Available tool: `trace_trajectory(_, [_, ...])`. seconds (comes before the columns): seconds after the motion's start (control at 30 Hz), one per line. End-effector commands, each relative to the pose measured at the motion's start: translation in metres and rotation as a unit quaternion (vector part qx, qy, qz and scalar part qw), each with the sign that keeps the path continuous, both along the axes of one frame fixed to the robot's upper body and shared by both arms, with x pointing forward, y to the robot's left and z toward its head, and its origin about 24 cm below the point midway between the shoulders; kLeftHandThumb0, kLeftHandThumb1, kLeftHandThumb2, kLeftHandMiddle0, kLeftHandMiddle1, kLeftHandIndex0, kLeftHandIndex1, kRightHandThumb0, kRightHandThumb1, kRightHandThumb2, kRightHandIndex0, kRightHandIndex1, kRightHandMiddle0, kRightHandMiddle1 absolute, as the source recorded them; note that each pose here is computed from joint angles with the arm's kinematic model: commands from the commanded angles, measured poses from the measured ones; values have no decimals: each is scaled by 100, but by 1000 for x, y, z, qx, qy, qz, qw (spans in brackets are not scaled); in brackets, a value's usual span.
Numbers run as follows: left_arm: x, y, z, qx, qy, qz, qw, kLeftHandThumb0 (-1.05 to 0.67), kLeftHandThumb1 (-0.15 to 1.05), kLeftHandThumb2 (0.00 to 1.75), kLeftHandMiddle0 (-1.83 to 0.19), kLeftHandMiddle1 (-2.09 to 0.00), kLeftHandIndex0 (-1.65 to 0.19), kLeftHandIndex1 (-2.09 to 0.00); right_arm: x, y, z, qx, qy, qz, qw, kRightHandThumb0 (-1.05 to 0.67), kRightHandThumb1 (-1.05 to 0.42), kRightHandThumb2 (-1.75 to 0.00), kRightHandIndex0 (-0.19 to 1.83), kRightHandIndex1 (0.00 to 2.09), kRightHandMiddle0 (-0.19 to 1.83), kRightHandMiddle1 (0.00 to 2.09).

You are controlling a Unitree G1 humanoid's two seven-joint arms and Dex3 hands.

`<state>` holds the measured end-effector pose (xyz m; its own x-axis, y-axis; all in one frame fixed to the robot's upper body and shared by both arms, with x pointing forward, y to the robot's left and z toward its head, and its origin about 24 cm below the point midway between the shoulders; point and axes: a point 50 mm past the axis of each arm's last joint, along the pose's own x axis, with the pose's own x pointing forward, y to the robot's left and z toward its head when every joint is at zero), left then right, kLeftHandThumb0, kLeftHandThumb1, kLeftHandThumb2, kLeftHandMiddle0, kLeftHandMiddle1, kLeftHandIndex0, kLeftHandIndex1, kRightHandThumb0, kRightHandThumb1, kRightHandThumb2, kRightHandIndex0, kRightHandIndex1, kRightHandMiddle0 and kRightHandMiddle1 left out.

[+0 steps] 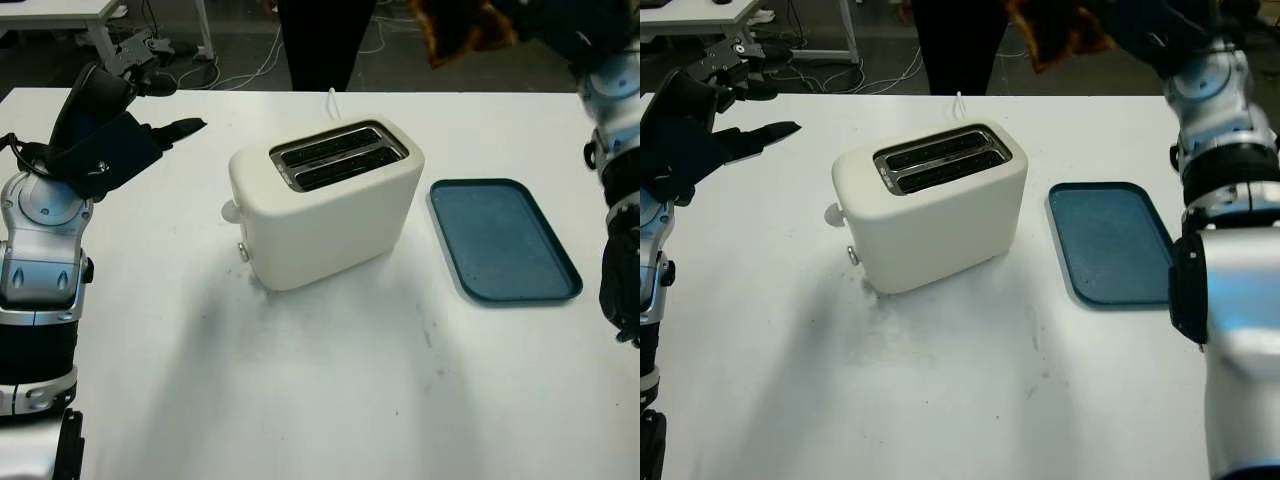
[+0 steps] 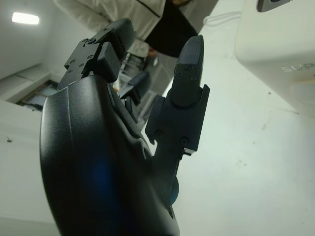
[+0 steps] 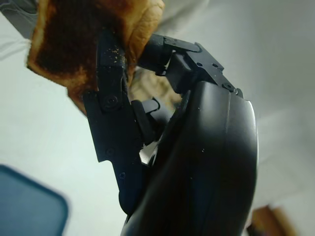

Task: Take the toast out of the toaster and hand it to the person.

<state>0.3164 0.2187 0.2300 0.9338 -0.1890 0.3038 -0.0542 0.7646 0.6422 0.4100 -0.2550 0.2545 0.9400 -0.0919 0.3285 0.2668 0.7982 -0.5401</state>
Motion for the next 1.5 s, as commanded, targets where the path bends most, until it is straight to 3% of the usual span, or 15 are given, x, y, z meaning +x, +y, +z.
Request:
trace_trajectory(0.0, [-1, 0, -2, -2, 2, -1, 1000, -36, 92, 5, -11, -92, -25, -52, 2, 2, -14, 27, 21, -8, 999, -21, -92, -34, 80, 175, 51, 174])
trace_trajectory(0.13, [0, 0, -2, 0, 3, 1, 1000, -35, 92, 5, -11, -92, -25, -52, 2, 2, -31, 44, 35, -16, 998, -20, -92, -32, 69, 175, 51, 149])
trace_trajectory(0.23, [-1, 0, -2, 2, 3, 3, 1000, -37, 92, 5, -11, -92, -26, -52, 3, 6, -41, 61, 47, -15, 997, -15, -92, -35, 73, 175, 45, 170])
trace_trajectory(0.33, [-1, 1, -2, -1, 4, 3, 1000, -36, 92, 4, -11, -92, -26, -52, 3, 8, -50, 78, 58, -23, 995, -13, -92, -35, 75, 175, 40, 174])
trace_trajectory(0.6, [-1, 1, -2, 2, 4, 3, 1000, -36, 92, 5, -12, -91, -27, -51, 4, 11, -74, 133, 113, -36, 984, -17, -92, -39, 69, 175, 28, 175])
trace_trajectory(0.83, [-1, 1, -2, 4, 4, 2, 1000, -34, 92, 5, -12, -91, -27, -50, 3, 18, -86, 174, 122, -27, 977, -9, -92, -41, 71, 175, 32, 175])
trace_trajectory(1.17, [-1, 1, -2, -11, 8, 1, 1000, -33, 92, 5, -10, -89, -27, -48, 3, 24, -99, 149, 153, -38, 976, -15, -92, -40, 68, 175, 32, 175])
trace_trajectory(1.47, [-1, 1, -2, 3, 4, 3, 1000, -36, 92, 5, -12, -90, -28, -48, 3, 26, -103, 225, 152, -29, 962, -12, -92, -38, 64, 175, 27, 175])
